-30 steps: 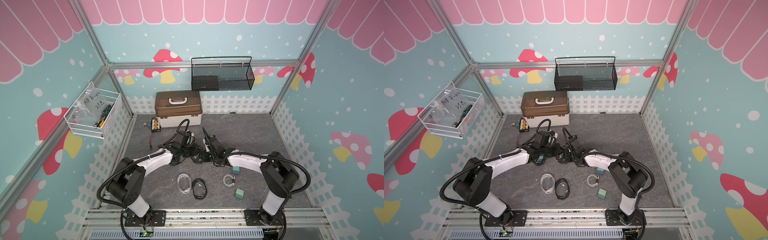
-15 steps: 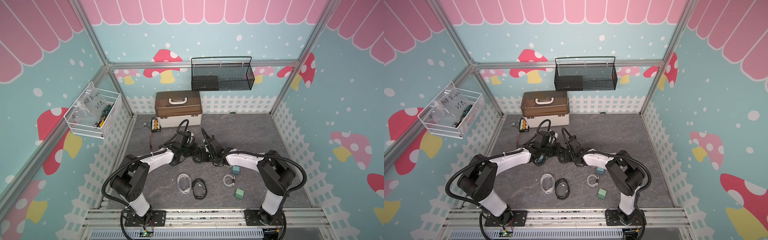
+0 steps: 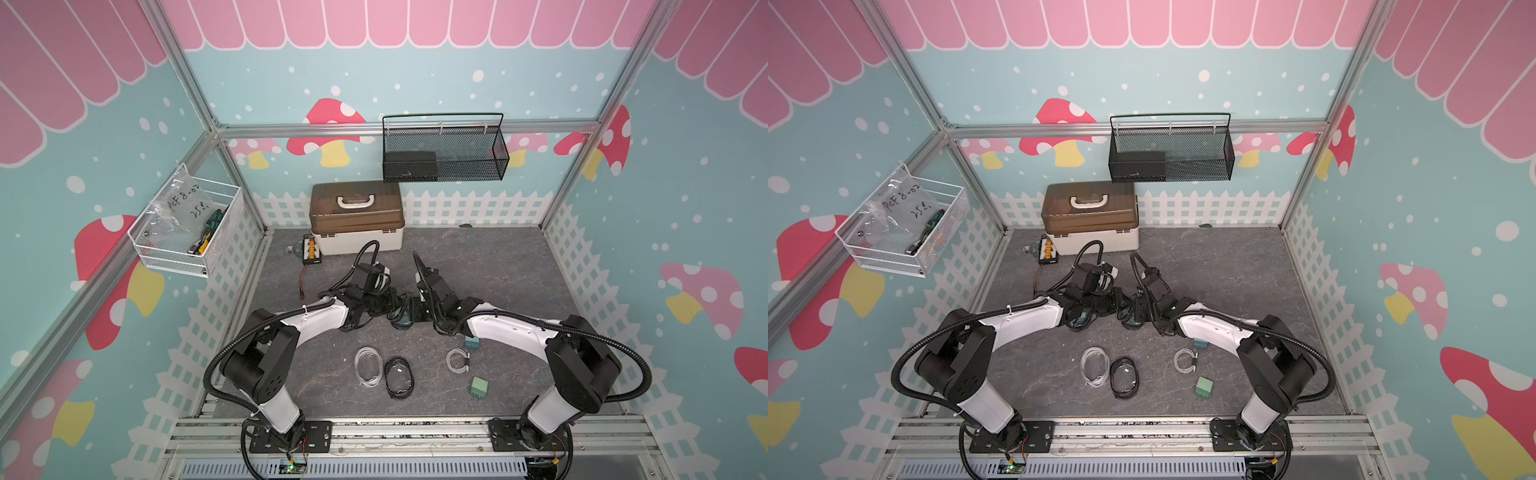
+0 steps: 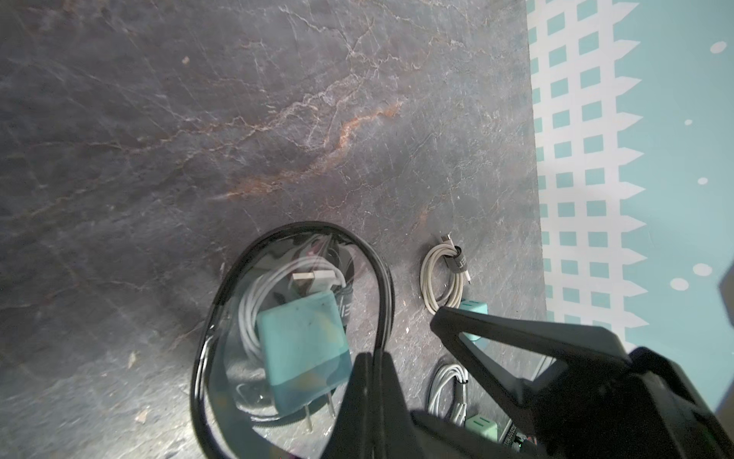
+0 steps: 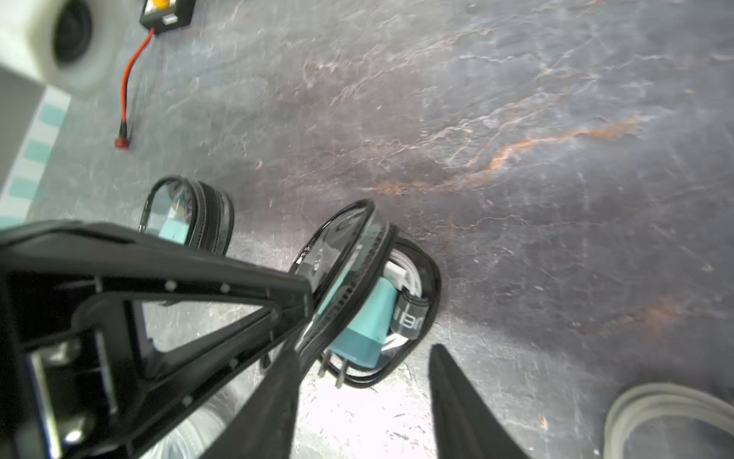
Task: Pack away charging kits
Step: Place the storage bag at the center of the board.
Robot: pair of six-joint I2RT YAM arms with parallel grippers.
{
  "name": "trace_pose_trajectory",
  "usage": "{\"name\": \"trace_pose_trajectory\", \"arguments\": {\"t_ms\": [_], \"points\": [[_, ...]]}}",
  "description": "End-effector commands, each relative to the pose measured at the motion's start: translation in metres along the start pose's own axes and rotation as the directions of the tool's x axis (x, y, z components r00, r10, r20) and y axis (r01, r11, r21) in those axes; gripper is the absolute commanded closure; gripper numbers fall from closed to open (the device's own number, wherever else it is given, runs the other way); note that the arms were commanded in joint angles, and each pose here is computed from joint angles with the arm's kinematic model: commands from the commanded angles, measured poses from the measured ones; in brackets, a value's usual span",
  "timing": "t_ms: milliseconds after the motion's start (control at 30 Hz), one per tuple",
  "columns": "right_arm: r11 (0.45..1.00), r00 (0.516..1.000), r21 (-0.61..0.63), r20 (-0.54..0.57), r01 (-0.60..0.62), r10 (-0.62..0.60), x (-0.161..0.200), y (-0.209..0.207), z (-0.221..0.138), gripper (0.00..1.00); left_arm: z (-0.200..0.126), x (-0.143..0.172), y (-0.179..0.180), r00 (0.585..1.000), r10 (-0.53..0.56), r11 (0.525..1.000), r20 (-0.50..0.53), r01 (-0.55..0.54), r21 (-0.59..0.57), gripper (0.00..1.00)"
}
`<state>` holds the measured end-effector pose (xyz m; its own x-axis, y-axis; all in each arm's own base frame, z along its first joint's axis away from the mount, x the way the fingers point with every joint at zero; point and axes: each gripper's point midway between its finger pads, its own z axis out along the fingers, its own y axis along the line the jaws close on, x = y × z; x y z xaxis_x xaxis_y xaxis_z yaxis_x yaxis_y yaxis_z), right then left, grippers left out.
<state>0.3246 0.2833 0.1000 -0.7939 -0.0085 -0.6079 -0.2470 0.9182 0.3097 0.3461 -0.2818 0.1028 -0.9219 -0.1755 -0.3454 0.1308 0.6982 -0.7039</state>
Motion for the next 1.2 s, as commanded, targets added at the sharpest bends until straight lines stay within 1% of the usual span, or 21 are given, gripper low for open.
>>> {"name": "trace_pose_trajectory", "arguments": {"t_ms": [0,133,200,300,400,600,667,967,1167], "points": [[0.996,0.999,0.085,-0.033,0.007,-0.004,0.021,-0.022,0.003,0.57,0.001,0.007,0.002,1.000,-0.021,1.000,-0.023,0.021,0.002,1.00],[0.997,0.997,0.076,-0.080,0.001,0.006,0.036,-0.024,0.011,0.66,0.000,0.006,0.002,1.000,-0.020,1.000,-0.017,0.020,-0.001,1.00],[0.999,0.996,0.044,-0.094,-0.006,0.010,0.042,-0.021,0.014,0.71,0.000,0.006,0.002,1.000,-0.018,1.000,-0.019,0.018,-0.001,1.00],[1.000,0.995,-0.013,-0.097,-0.014,0.013,0.047,-0.012,0.013,0.76,-0.001,0.005,0.001,1.000,-0.015,1.000,-0.014,0.015,-0.001,1.00],[0.997,0.995,-0.073,-0.095,-0.017,0.010,0.050,0.000,0.009,0.78,-0.001,0.005,0.002,1.000,-0.012,1.000,-0.012,0.012,-0.006,1.00],[0.989,0.995,-0.142,-0.097,-0.027,0.013,0.053,0.018,0.011,0.81,-0.001,0.005,0.002,1.000,-0.014,1.000,-0.013,0.014,-0.006,1.00],[0.989,0.995,-0.142,-0.094,-0.033,0.019,0.050,0.021,0.015,0.82,0.000,0.005,0.003,1.000,-0.014,1.000,-0.014,0.014,-0.007,1.00],[0.998,0.997,-0.060,-0.065,-0.035,0.031,0.030,0.019,0.049,0.88,0.000,0.006,0.002,1.000,-0.014,1.000,-0.019,0.014,0.001,1.00],[0.999,0.999,-0.032,-0.036,-0.028,0.027,0.017,0.017,0.052,0.88,0.001,0.007,0.001,1.000,-0.018,1.000,-0.024,0.018,0.008,1.00]]}}
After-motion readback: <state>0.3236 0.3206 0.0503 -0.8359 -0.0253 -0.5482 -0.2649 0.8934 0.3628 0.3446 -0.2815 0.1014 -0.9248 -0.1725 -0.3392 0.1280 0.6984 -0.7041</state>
